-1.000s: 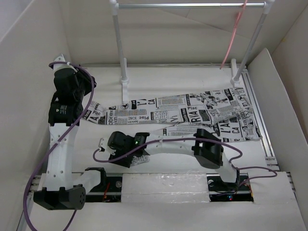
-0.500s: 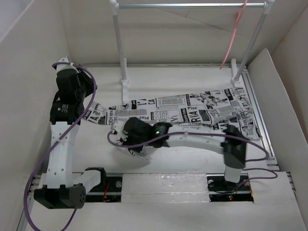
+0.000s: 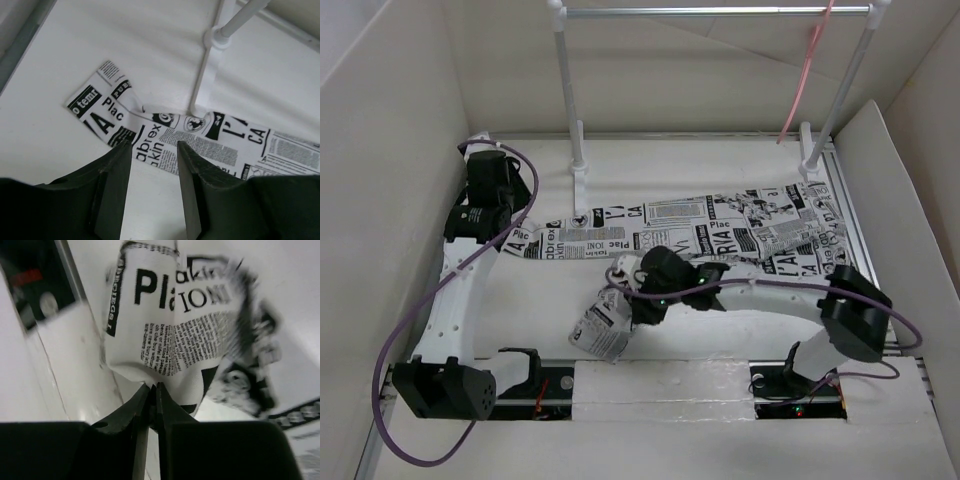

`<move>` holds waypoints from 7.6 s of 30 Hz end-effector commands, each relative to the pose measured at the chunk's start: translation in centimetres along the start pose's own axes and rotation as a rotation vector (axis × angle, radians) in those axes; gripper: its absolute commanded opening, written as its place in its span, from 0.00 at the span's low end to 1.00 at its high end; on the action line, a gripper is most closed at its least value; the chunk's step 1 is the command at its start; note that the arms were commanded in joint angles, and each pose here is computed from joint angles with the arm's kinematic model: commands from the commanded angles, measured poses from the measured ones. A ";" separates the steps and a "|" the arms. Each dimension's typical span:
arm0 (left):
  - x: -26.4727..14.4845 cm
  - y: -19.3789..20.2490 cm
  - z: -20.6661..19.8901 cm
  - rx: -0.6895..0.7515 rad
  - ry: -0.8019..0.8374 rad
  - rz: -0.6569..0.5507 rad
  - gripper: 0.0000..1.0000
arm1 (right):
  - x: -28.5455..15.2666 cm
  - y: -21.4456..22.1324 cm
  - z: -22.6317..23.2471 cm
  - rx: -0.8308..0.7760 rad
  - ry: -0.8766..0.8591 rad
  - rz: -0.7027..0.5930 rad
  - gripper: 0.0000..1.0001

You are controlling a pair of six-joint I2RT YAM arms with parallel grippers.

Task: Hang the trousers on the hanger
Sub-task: Flatten out the trousers at the center of the board.

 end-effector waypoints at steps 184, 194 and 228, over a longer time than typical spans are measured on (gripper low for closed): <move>4.6 2.5 11.2 -0.276 -0.606 0.161 0.82 | -21.0 5.5 -8.8 -0.066 0.482 -0.120 0.00; 2.6 14.3 13.1 -0.690 -0.600 0.343 0.46 | -20.5 5.2 -7.7 -0.130 0.373 -0.129 0.40; 0.8 10.7 15.2 -0.643 -0.560 0.118 0.00 | -20.2 5.2 -8.8 -0.013 0.419 -0.057 0.41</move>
Point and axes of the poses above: each gripper's point midway between its finger pads, its own x axis out along the fingers, its own z axis along the line the jaws close on, y = z × x, the point moved 6 cm from there along -x, back along the fingers, and after that the axes turned 2 degrees about x, right-handed, at the moved point
